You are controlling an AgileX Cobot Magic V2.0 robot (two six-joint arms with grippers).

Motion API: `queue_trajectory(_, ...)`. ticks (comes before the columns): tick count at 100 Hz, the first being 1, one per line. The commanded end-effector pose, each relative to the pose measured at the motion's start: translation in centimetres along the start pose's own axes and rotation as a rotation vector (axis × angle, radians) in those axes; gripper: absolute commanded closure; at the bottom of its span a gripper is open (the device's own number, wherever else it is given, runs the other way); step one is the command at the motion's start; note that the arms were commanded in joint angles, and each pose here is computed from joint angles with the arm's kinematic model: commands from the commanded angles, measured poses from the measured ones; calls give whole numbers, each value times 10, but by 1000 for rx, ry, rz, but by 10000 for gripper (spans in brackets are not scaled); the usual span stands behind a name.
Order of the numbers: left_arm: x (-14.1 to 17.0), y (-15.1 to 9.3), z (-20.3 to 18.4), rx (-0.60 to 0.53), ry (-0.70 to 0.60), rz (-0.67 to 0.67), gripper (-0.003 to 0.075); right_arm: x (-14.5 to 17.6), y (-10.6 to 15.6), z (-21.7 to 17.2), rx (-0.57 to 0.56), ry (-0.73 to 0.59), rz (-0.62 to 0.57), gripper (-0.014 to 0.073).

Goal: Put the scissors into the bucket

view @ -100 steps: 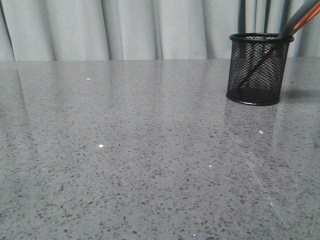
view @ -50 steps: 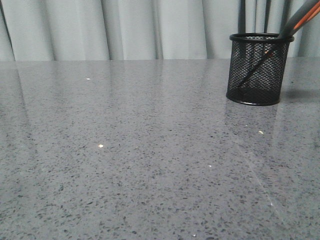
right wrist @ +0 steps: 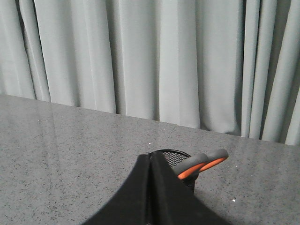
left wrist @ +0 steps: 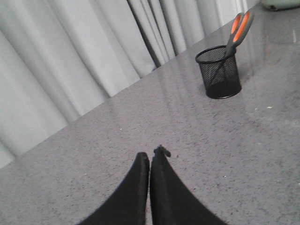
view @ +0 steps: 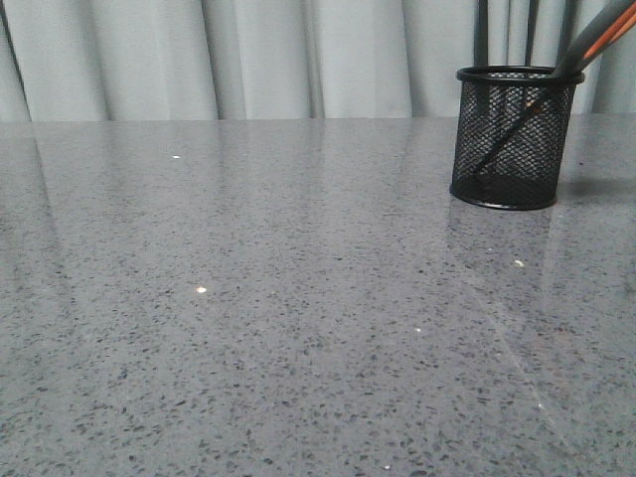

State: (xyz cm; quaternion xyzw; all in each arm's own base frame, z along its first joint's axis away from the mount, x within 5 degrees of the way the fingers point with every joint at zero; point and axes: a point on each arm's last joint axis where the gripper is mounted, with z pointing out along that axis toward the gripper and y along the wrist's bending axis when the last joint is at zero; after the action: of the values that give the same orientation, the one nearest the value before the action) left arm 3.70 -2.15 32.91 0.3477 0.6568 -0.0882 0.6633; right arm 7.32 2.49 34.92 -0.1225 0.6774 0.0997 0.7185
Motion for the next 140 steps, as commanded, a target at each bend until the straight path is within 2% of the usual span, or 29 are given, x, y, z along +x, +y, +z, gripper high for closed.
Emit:
queue_trajectory(1, -6, 3, 0, -42, -80, 18, 740, -16, -2, -2, 25, -106, -10, 640)
queue_trajectory(11, 14, -6, 9, -43, -30, -56, 740, -16, -2, -2, 25, -106, -10, 640)
queue_trajectory(20, 32, -8, 18, -148, -69, -41, 740, -16, -2, -2, 25, -106, -10, 640)
queue_trajectory(32, 66, -10, 27, -310, -102, -154, 740, -16, -2, -2, 25, -106, -10, 640)
queue_trajectory(40, 89, -10, 29, -413, -66, -231, 740, -16, -2, -2, 25, -106, -10, 640)
queue_trajectory(54, 119, -14, 28, -511, 22, -255, 740, -16, -2, -2, 25, -106, -10, 640)
queue_trajectory(64, 137, -20, 26, -533, 80, -289, 740, -16, -2, -2, 24, -104, -10, 640)
queue_trajectory(69, 144, -24, 24, -521, 165, -308, 740, -16, -2, -2, 24, -104, -10, 640)
queue_trajectory(84, 154, -29, 21, -503, 262, -344, 739, -16, -2, -2, 24, -104, -10, 640)
queue_trajectory(140, 153, -30, 19, -509, 238, -340, 740, -16, -2, -2, 25, -105, -10, 640)
